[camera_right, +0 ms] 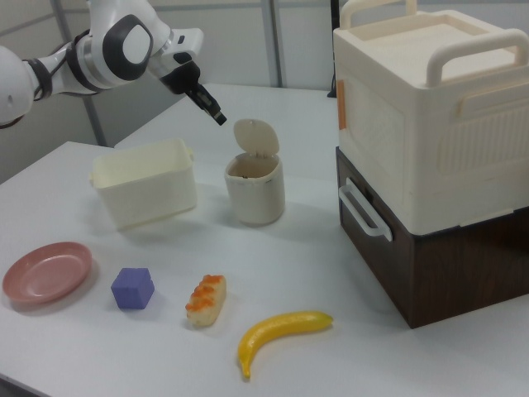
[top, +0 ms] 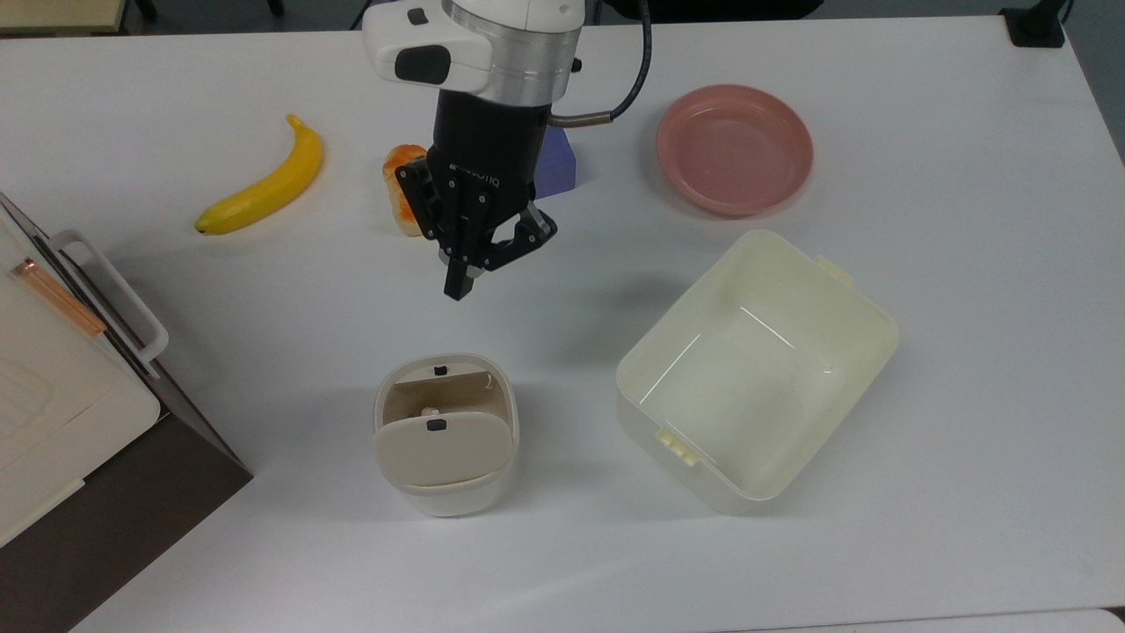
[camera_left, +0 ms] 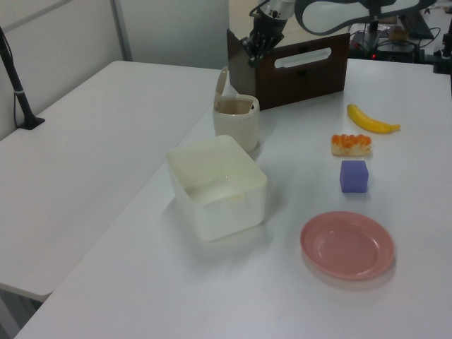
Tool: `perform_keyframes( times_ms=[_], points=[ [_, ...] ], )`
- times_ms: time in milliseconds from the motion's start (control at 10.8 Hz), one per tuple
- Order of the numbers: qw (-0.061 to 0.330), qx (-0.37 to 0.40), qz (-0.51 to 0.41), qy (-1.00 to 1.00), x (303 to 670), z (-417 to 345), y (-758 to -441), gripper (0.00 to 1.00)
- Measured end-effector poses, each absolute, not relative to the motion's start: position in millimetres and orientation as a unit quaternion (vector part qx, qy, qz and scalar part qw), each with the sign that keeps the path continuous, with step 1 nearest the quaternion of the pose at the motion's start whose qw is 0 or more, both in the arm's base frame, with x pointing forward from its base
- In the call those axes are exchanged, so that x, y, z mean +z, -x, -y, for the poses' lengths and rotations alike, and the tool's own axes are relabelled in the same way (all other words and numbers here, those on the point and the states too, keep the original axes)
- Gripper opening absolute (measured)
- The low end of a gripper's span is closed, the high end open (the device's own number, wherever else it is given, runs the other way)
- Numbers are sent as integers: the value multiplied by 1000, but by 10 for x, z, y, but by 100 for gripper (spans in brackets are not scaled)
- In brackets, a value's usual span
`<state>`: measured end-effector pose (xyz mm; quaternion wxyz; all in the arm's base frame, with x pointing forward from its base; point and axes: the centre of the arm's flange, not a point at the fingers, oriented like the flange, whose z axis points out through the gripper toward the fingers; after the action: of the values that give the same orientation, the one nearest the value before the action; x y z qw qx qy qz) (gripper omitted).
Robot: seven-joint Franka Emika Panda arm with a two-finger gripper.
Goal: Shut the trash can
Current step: 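Move the gripper down toward the open lid of the cream trash can, then push the raised lid down with the gripper until it shuts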
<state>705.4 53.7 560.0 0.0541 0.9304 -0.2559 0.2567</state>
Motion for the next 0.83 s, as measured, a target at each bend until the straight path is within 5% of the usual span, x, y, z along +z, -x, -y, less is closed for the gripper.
perform_keyframes(
  times_ms=[461, 830],
  points=[
    [60, 296, 331, -894, 5360, -567, -7595, 1],
    [31, 356, 343, -868, 5521, -696, -7782, 1]
  ],
)
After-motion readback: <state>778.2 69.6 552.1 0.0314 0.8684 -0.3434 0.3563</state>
